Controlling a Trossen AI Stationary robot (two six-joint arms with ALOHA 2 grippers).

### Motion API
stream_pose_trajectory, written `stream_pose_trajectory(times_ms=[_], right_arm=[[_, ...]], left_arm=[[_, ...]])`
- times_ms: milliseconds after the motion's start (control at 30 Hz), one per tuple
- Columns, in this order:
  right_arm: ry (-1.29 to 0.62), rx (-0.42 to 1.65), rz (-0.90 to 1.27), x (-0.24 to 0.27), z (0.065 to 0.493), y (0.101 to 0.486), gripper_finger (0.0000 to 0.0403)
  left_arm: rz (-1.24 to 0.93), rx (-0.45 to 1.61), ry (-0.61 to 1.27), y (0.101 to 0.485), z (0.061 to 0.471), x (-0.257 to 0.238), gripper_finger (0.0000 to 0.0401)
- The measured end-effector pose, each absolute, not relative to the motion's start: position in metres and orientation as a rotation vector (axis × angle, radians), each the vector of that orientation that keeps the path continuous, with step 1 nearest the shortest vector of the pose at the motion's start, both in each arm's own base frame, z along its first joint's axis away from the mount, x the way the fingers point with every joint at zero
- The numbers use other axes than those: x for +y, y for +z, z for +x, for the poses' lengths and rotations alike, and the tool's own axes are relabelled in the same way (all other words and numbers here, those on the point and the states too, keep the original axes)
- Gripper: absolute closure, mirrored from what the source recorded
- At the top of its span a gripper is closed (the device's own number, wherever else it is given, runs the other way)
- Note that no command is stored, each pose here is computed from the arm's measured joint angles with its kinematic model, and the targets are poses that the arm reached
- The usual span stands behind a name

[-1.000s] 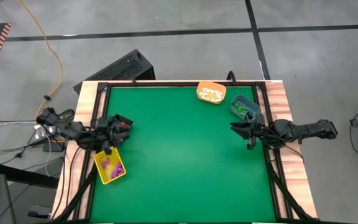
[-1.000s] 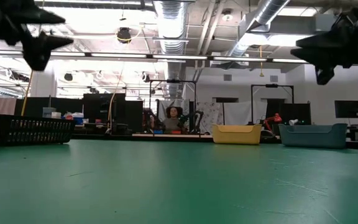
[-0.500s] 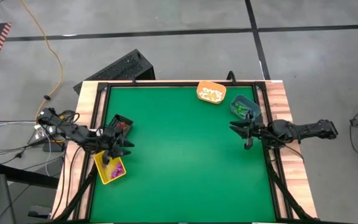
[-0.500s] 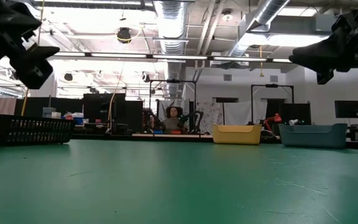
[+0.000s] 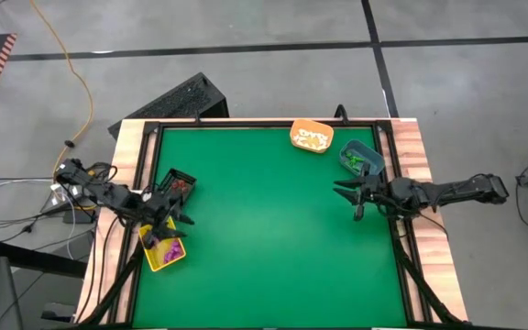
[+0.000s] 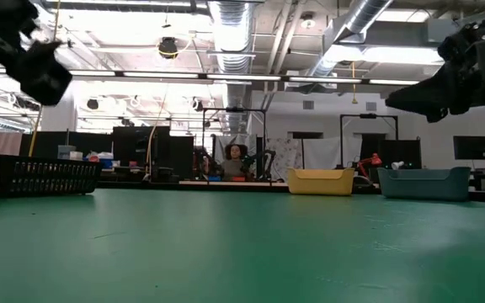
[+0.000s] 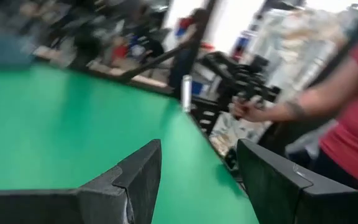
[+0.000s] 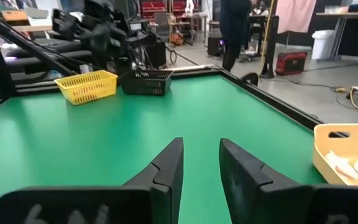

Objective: Sort Halloween decoration
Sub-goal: Return to Home Position

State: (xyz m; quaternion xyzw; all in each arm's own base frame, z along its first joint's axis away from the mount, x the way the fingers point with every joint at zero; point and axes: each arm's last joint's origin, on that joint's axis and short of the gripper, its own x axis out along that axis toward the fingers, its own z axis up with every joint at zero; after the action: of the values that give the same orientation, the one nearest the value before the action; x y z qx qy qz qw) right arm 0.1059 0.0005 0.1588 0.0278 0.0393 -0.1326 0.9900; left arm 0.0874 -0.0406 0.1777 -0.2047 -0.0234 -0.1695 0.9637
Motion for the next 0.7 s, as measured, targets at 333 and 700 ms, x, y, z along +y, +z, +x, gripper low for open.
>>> stream_pose_trajectory(times_ms=[333,700], right_arm=[[-0.266,0.037,0.040,0.001,0.107,0.163,0.0291],[-0.264,0.018,0.045,0.001,0.107,0.165,0.0291]], left_arm=[[-0.219,-0.135,-0.479,0.183,0.088,-0.038,0.0202],[-0.229,-0.114,-0.473,0.182,0.093,-0.021,0.0202]])
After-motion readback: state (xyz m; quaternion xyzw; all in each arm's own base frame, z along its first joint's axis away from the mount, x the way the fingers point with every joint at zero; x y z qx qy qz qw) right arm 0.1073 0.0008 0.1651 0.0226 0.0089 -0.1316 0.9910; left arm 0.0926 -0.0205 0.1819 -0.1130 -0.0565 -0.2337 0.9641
